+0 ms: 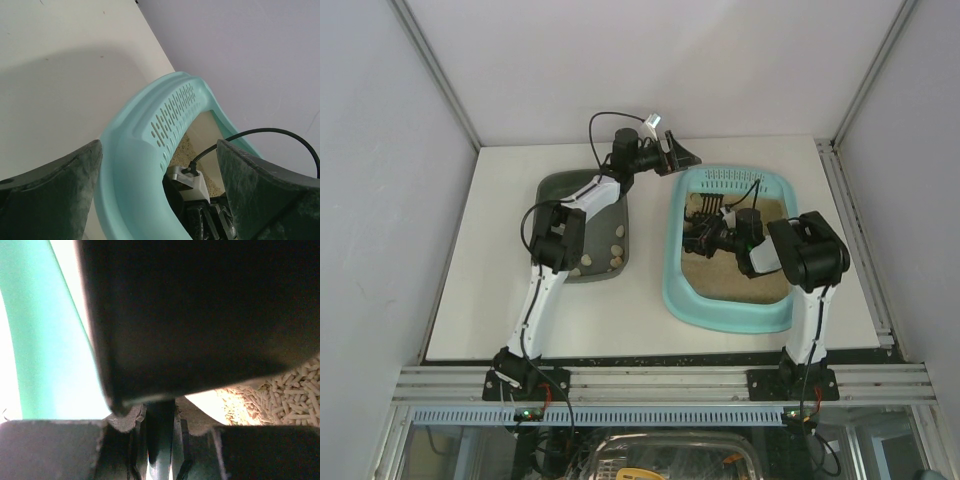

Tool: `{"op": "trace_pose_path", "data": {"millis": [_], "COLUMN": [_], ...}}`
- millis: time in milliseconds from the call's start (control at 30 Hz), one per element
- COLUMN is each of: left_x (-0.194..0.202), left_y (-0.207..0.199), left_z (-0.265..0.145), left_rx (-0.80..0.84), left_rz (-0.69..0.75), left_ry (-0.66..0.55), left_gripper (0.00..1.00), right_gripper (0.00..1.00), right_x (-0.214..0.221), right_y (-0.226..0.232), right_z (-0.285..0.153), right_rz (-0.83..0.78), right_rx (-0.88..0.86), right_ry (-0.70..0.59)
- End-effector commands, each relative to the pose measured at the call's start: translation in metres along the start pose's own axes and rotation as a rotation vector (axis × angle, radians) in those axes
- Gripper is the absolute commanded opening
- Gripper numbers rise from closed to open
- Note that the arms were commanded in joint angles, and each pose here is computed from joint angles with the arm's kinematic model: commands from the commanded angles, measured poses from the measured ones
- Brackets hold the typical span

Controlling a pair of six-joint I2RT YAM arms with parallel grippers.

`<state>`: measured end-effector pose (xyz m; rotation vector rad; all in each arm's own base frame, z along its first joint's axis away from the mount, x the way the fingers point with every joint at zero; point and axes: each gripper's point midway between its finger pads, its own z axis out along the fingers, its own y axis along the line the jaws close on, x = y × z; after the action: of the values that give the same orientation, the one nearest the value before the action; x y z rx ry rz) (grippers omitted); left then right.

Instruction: Clean the litter box

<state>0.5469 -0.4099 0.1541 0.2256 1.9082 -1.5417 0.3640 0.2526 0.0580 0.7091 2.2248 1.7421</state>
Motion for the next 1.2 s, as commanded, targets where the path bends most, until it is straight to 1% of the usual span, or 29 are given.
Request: {"op": "trace_pose_path", "data": {"millis": [0,267,533,867,1000,1133,1167], "left_x": [-0.018,-0.017,-0.018,-0.016,-0.017,-0.015,-0.014], "left_y": [-0.04,-0.046,-0.048,-0.057,-0.067,-0.068,-0.065], "left_z": [-0.008,-0.012,-0.015,-0.019,-0.024,-0.035,-0.04], "left_rx": [0.062,0.069,0.058,0.062,0.063,0.014,-0.007], "left_rz": [0.049,0.061,0.065,0.078,0.125,0.18,0.212], "left_ry": [-0.019,-0.003,-0.006,0.007,0.027,0.065,0.078], "left_gripper": [1.0,1.0,1.0,1.0,1.0,1.0,1.0], "right_gripper": [0.0,0.0,0.0,0.0,0.0,0.0,0.0], "right_x": [0.028,0.04,0.053,0.059,0.066,0.073,0.075], "right_y": [0.008,0.017,0.025,0.02,0.023,0.032,0.029], "right_z": [-0.003,-0.025,-0.047,-0.097,-0.113,-0.128,-0.132], "right_rz": [-0.064,-0.137,-0.171,-0.187,-0.215,-0.284,-0.289], "right_rx": [-0.053,0.031,0.096,0.201,0.215,0.189,0.177], "right_ry": [0.14,0.137,0.147,0.12,0.123,0.109,0.101]}}
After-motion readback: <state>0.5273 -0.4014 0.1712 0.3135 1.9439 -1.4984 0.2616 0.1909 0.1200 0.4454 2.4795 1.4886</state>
